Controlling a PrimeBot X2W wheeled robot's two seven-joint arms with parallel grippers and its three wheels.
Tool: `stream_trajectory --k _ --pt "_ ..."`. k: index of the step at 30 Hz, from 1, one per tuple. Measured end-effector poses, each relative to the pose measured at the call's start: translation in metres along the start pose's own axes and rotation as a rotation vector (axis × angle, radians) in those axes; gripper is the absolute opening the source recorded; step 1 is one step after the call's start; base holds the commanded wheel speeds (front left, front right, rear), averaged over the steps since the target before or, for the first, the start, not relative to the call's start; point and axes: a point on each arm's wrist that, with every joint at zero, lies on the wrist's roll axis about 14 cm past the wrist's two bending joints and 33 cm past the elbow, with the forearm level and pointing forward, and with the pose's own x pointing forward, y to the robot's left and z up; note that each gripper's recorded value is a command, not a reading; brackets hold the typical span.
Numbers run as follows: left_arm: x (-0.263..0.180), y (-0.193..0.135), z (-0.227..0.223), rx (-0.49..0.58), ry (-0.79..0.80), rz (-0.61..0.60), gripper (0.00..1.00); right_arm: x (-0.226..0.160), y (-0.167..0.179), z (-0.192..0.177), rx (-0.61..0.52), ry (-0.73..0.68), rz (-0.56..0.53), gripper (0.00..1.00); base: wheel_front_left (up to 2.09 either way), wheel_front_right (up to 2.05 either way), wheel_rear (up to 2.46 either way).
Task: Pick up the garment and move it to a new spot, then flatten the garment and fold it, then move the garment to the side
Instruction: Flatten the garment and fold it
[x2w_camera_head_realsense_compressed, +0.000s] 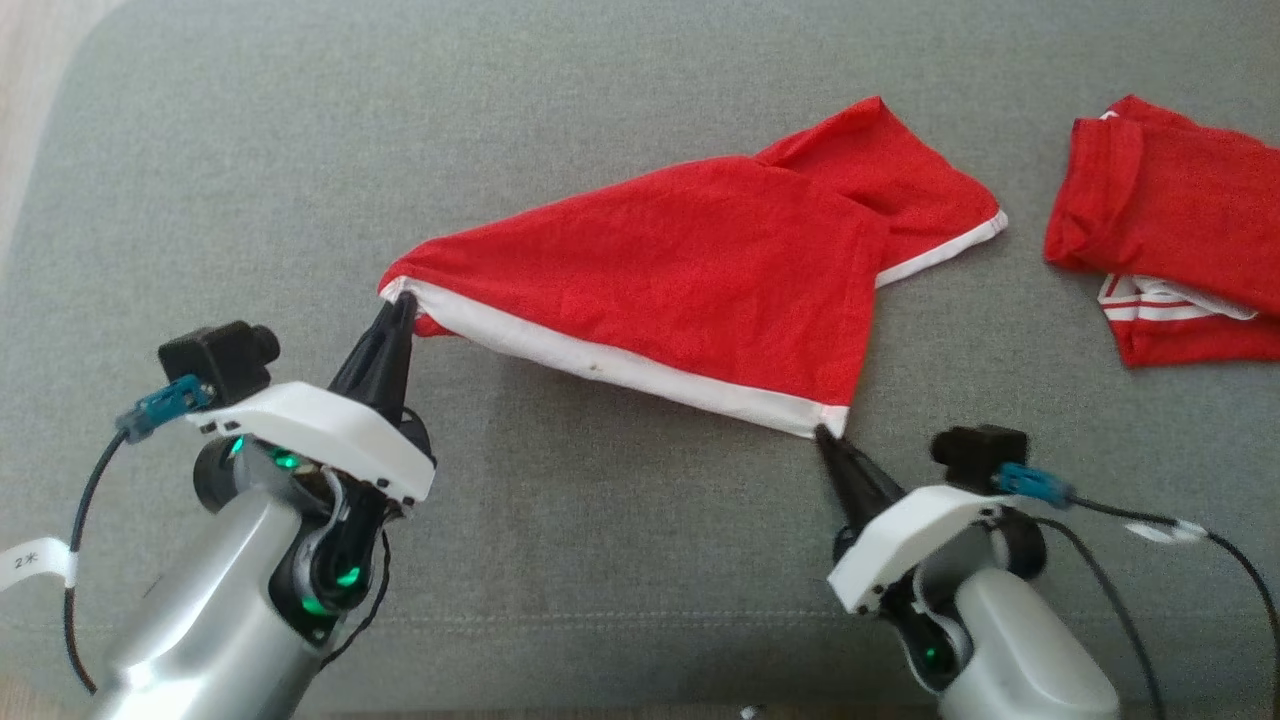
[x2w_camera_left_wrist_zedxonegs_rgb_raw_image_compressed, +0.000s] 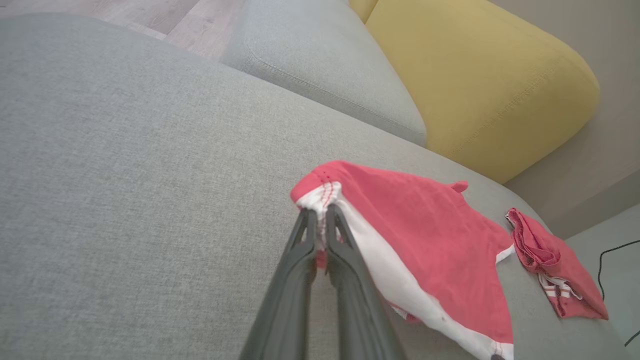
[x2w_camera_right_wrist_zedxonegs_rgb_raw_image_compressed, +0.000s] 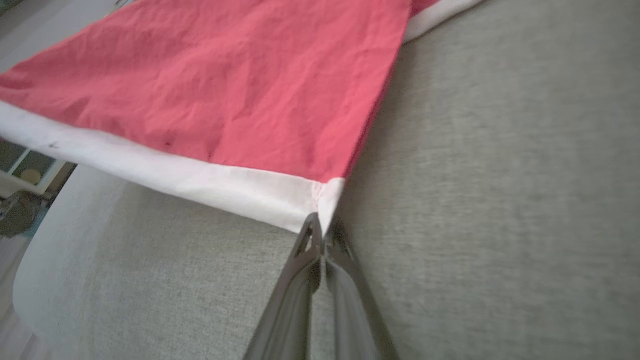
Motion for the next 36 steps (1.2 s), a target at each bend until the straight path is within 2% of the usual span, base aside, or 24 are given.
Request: stream_trajectory --k 3,5,10,15,18,21,25,28,31,36 --pt "-0.001 -0.004 0.004 0.006 -0.01 -0.017 0.0 -0.006 -0.005 0.012 0.028 -0.057 -0.025 0.0 0.0 0.0 0.0" --pt "-0.003 -0.01 0.008 0.02 -0.012 -0.049 0.0 -0.012 -0.013 0.033 0.048 -0.128 -0.048 0.0 0.0 0.0 0.0" --pt "-0.002 -0.061 0.043 0.061 -0.046 -0.226 0.0 -0.043 -0.024 0.138 0.058 -0.399 -0.071 0.0 0.0 0.0 0.0" --pt "-0.005 -0.132 0.112 0.128 -0.131 -0.43 0.0 -0.114 -0.032 0.257 -0.034 -0.649 -0.109 0.0 0.0 0.0 0.0" --pt "-0.004 -0.166 0.15 0.203 -0.182 -0.52 0.0 -0.146 -0.03 0.307 -0.063 -0.726 -0.109 0.0 0.0 0.0 0.0" --pt "0.005 -0.189 0.177 0.276 -0.21 -0.567 0.0 -0.161 -0.035 0.343 -0.047 -0.752 -0.108 0.0 0.0 0.0 0.0" --pt "0.035 -0.2 0.196 0.443 -0.229 -0.573 0.0 -0.157 -0.045 0.384 -0.003 -0.761 -0.094 0.0 0.0 0.0 0.0" --pt "0.067 -0.199 0.214 0.592 -0.277 -0.55 0.0 -0.14 -0.051 0.41 0.019 -0.769 -0.08 0.0 0.0 0.0 0.0" --pt "0.1 -0.193 0.233 0.691 -0.354 -0.507 0.0 -0.123 -0.057 0.435 0.017 -0.816 -0.087 0.0 0.0 0.0 0.0" --pt "0.138 -0.19 0.25 0.705 -0.528 -0.494 0.0 -0.097 -0.058 0.459 -0.023 -0.89 -0.08 0.0 0.0 0.0 0.0"
